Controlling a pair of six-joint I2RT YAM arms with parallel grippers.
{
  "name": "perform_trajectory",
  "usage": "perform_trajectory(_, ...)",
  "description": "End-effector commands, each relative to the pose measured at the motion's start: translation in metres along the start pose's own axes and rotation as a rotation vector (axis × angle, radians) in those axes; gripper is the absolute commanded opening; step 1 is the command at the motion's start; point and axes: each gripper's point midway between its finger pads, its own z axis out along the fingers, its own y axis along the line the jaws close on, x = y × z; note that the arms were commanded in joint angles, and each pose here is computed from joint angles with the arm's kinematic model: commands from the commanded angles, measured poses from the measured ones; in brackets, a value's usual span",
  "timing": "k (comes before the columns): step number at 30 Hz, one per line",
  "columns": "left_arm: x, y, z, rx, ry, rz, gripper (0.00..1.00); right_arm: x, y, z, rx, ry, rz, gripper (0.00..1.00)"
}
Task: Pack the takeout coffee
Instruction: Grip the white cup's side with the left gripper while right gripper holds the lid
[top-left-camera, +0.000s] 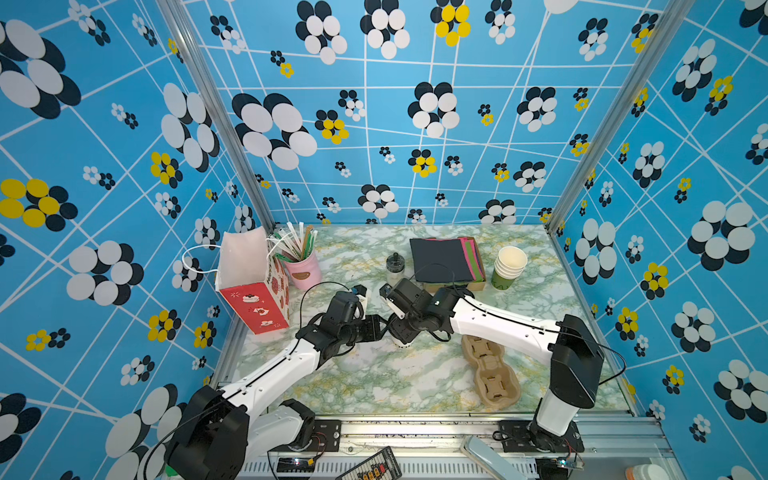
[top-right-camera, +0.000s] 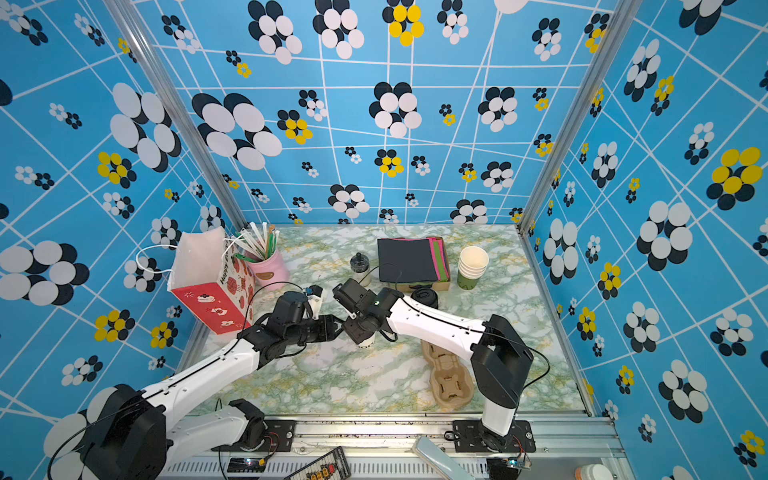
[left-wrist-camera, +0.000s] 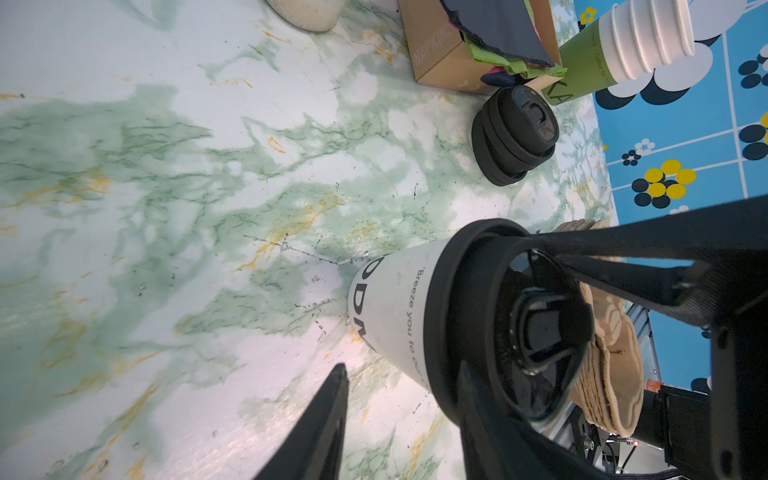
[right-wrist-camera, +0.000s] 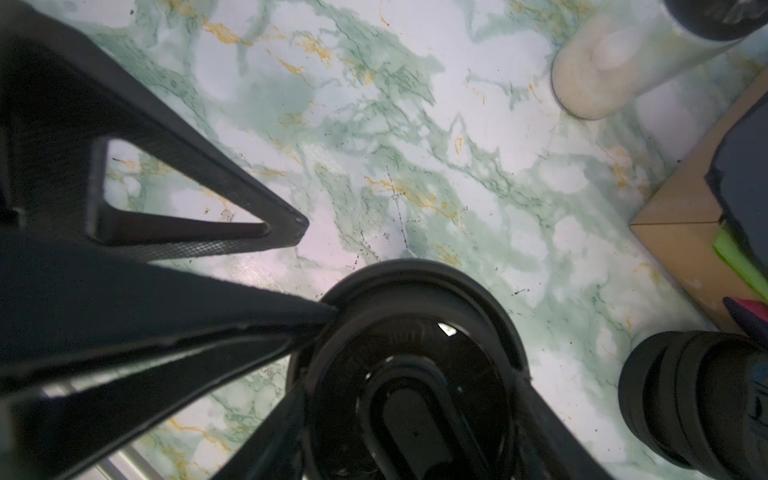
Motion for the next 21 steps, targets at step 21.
perform_trajectory(21,0.052,0.035,0.005,-0.137,0.164,-0.037,0.39,0.152,0.021,0.039,-0.097,0.515,-0.043,0.34)
